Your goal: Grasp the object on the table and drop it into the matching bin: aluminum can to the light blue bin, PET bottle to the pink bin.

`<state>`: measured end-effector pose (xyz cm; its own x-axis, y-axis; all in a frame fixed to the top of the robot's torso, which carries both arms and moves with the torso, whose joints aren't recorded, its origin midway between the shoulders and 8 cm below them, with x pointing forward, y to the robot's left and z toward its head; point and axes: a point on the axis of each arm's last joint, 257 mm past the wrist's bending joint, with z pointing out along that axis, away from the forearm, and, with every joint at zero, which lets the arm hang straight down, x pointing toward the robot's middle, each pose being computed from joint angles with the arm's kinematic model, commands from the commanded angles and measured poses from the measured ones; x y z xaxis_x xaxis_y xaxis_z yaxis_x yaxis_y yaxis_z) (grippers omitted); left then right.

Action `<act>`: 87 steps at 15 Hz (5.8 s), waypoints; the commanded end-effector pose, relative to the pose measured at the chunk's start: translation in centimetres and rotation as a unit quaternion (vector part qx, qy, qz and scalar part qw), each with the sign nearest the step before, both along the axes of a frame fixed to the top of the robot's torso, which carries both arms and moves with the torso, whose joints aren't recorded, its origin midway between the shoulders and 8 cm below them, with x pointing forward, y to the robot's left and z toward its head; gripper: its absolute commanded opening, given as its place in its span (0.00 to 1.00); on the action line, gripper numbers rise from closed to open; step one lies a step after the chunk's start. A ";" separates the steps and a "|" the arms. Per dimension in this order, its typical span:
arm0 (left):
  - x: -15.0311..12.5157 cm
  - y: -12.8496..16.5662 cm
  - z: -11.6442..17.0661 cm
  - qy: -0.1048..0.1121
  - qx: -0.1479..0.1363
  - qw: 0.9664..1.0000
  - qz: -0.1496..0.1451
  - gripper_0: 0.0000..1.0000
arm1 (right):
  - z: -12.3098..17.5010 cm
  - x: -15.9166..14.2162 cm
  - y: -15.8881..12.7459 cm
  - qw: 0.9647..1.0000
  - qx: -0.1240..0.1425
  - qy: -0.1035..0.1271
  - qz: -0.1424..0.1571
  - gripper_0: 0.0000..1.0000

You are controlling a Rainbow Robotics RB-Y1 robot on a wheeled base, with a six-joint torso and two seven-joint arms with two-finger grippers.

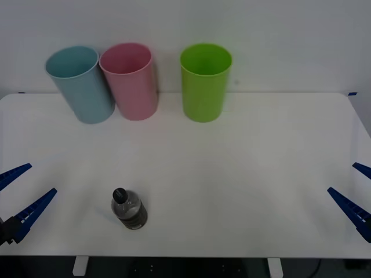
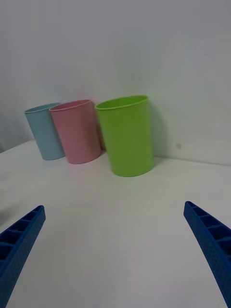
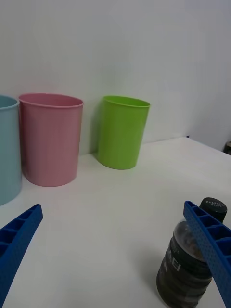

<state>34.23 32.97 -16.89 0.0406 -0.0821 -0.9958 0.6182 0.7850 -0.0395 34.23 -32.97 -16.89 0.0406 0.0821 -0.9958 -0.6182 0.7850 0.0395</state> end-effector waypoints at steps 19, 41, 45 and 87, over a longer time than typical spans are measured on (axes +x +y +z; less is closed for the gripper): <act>0.6 -2.8 -4.5 0.013 0.055 0.993 -0.100 1.00 | 0.0 0.0 0.0 1.000 0.000 0.000 0.000 1.00; -0.3 -7.9 -12.2 0.005 0.149 0.958 -0.246 1.00 | 0.0 0.0 0.0 1.000 0.000 0.000 0.000 1.00; 0.2 -9.9 -12.7 -0.002 0.132 0.962 -0.238 1.00 | 0.0 0.0 0.0 1.000 0.000 0.000 0.000 1.00; 3.6 -17.3 -13.0 -0.023 0.116 0.963 -0.241 0.00 | 0.0 0.0 0.0 1.000 0.000 0.000 0.000 1.00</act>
